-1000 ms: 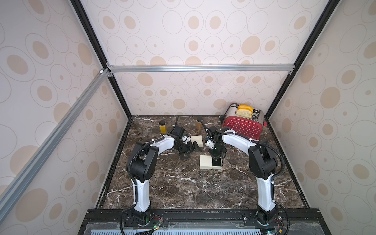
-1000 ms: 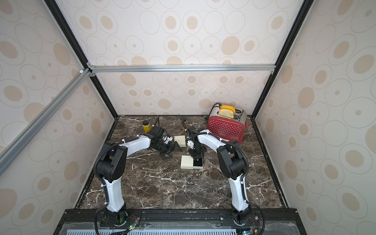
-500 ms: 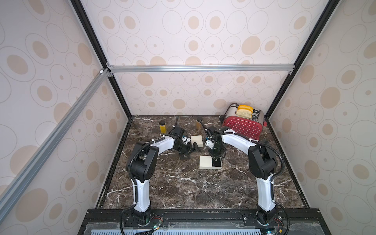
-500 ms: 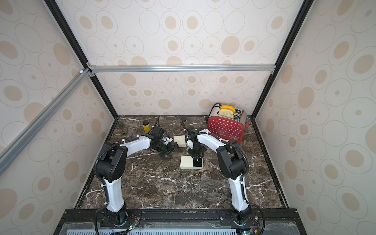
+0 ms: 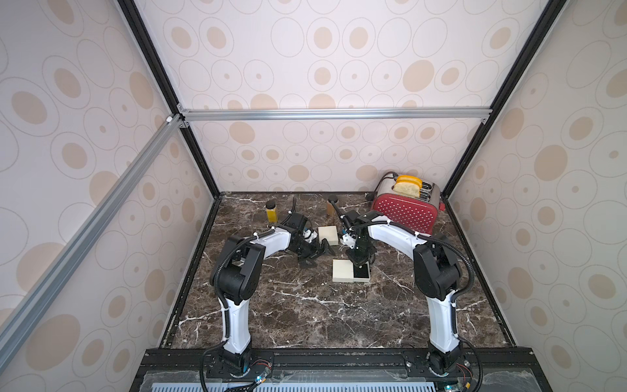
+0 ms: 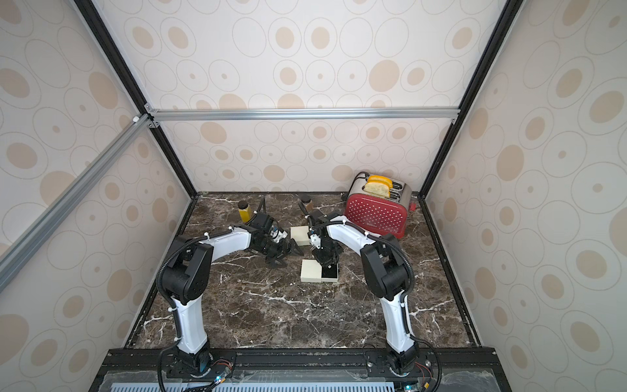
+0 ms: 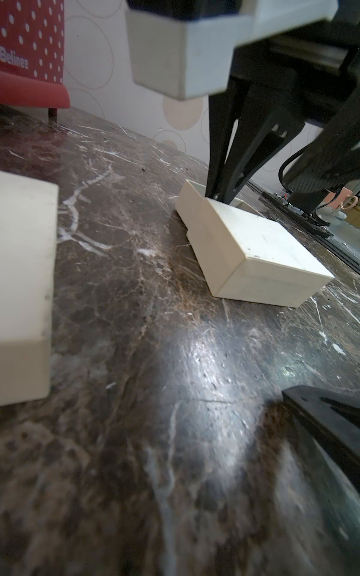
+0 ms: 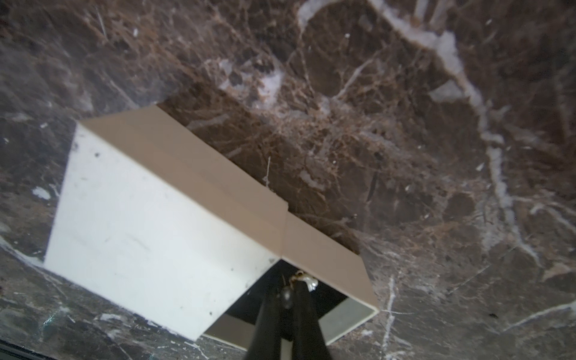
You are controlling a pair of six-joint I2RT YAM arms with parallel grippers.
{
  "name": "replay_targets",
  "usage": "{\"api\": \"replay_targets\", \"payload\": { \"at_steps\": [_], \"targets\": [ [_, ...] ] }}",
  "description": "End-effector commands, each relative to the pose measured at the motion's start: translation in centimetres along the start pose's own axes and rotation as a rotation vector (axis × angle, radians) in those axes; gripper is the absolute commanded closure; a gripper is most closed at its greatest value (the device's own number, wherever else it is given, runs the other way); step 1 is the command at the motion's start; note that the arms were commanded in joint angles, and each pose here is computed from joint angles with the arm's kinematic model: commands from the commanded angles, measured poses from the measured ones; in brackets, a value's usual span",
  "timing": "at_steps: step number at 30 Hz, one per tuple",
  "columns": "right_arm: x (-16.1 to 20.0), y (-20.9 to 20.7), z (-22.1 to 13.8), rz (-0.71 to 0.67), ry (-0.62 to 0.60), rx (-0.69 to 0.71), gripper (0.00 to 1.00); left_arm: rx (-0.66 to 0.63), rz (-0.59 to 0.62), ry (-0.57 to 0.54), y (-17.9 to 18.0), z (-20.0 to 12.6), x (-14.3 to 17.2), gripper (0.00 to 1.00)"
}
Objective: Place the earrings into the drawer-style jewelry box
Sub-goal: Insert the earring into the inner lining.
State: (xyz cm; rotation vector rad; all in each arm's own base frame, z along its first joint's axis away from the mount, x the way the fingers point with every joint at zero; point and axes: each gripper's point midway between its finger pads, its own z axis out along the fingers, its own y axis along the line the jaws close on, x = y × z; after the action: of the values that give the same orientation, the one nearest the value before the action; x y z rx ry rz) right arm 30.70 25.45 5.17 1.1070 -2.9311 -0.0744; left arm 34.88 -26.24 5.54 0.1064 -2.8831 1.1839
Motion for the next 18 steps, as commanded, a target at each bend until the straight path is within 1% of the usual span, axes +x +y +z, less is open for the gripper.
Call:
{"api": "replay_targets", "payload": {
  "at_steps": [1, 9, 18],
  "targets": [
    [0.6, 0.3, 0.4, -0.022, 0.036, 0.002, 1.0, 0.014, 0.024, -0.014, -0.6, -0.9, -0.1, 0.01],
    [0.7, 0.0, 1.3, -0.021, 0.057, 0.013, 1.0, 0.013, 0.025, -0.015, -0.6, -1.0, -0.1, 0.01],
    [0.4, -0.2, 1.7, -0.006, 0.048, 0.02, 1.0, 0.014, 0.025, -0.014, -0.6, -1.0, 0.0, 0.01]
  ]
}}
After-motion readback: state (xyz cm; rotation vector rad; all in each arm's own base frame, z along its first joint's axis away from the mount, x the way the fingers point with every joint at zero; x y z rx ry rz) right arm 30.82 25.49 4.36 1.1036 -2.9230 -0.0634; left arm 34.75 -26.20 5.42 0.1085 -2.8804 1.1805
